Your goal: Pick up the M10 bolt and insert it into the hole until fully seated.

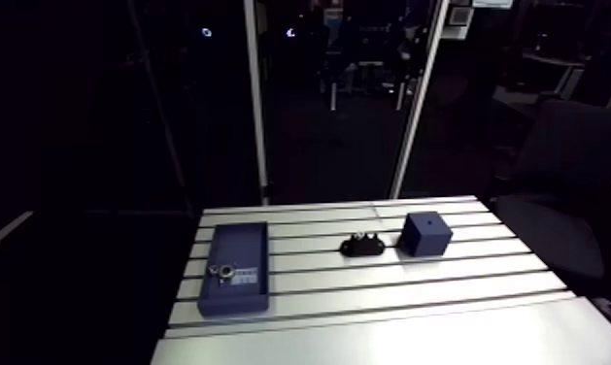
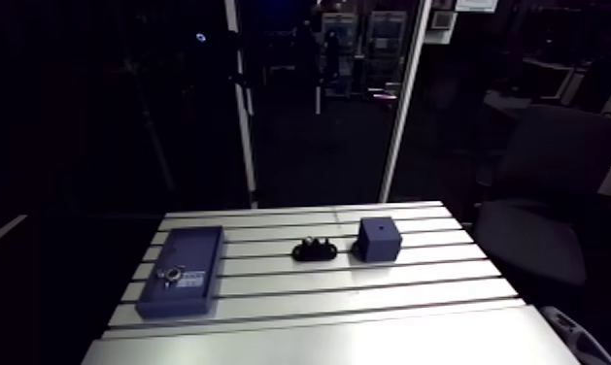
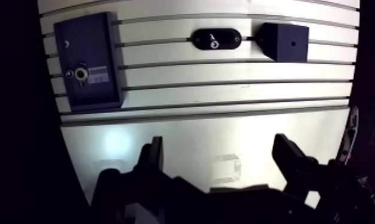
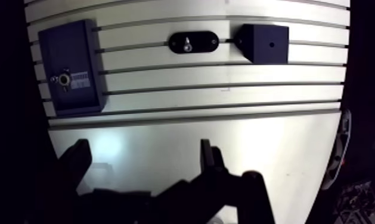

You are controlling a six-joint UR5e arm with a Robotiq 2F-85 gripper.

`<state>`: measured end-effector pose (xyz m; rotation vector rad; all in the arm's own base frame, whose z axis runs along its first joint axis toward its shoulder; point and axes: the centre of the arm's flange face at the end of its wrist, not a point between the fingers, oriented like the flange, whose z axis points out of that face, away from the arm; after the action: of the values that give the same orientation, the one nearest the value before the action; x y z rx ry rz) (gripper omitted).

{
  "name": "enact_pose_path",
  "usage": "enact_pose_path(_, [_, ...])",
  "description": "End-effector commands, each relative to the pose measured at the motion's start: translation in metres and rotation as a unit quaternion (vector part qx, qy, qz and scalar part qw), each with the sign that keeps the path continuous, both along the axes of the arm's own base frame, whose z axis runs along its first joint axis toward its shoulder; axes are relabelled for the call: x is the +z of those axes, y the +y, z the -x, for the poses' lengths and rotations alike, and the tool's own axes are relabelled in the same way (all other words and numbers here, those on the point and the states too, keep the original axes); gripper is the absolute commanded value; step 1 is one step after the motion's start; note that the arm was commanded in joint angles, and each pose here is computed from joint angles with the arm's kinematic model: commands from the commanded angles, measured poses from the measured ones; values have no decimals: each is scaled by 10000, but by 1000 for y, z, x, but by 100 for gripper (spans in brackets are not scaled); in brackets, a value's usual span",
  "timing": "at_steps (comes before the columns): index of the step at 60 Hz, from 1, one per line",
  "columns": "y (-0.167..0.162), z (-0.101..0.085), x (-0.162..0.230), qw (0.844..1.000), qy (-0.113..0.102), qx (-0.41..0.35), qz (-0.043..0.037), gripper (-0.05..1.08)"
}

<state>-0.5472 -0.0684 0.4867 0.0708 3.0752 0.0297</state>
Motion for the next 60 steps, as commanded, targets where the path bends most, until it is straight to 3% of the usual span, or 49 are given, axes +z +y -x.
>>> enact_pose_path(1, [-17, -8, -7, 9998, -75, 174, 40, 0])
enact_pose_path(42, [-17, -14, -9, 9999, -51, 162, 29, 0])
enact_pose_path(48, [-17, -12, -21, 9997, 136, 181, 11, 0])
enact_pose_path(50, [-15, -8, -31, 9990, 380, 252, -12, 0])
enact_pose_path(53, [-14, -7, -37, 9983, 502, 292, -26, 0])
enact_pose_path(55, [-13, -7, -47, 9970, 695, 348, -50, 0])
enact_pose_path(60, [-11, -8, -59, 9962, 788, 355, -59, 0])
